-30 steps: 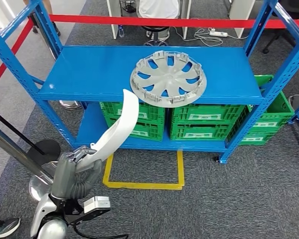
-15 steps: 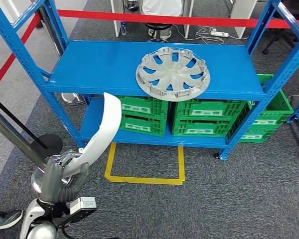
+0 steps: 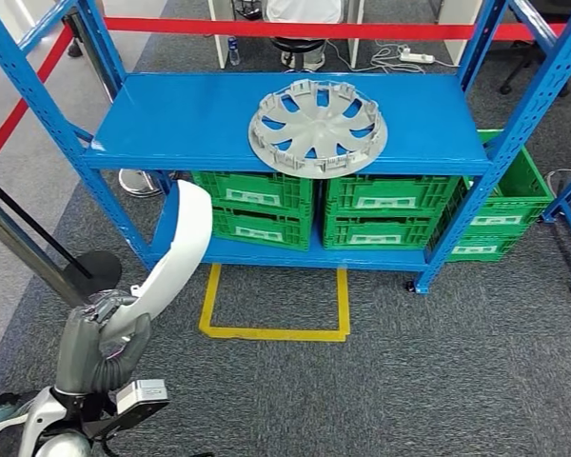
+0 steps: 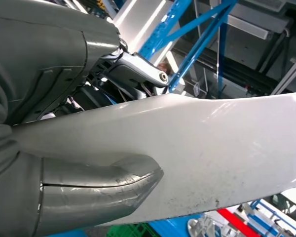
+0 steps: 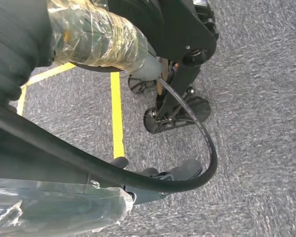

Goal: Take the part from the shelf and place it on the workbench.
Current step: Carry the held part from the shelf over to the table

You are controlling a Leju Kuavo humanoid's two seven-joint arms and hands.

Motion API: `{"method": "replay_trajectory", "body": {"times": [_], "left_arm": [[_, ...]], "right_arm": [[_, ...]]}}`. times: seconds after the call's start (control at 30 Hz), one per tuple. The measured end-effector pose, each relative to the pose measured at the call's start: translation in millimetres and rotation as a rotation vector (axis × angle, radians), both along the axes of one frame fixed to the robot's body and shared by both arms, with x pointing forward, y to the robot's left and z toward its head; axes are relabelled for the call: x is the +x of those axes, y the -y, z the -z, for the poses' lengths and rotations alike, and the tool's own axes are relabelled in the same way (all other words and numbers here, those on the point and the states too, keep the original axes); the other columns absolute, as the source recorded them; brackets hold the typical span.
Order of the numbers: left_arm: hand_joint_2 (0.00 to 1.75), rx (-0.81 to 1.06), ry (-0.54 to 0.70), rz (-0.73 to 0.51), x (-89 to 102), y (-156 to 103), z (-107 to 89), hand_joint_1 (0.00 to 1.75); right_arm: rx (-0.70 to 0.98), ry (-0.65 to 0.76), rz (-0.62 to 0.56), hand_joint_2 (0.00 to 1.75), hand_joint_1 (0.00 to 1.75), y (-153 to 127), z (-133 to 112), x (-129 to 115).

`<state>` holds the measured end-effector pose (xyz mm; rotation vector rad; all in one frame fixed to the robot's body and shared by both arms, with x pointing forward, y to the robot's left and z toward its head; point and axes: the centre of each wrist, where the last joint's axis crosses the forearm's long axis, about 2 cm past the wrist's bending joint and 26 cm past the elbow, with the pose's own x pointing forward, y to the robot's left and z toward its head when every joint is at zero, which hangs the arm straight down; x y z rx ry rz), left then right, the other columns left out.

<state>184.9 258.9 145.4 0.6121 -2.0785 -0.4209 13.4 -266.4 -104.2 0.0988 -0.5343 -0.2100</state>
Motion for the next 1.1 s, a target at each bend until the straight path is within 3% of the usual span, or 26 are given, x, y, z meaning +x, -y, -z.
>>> {"method": "replay_trajectory", "body": {"times": [1.1], "left_arm": [[1.75,0.007,-0.006,-0.019,-2.8,-4.6,-0.5,1.75]], "right_arm": [[-0.02,0.022,-0.003,1.75,0.0,0.7,-0.2,10.3]]}}
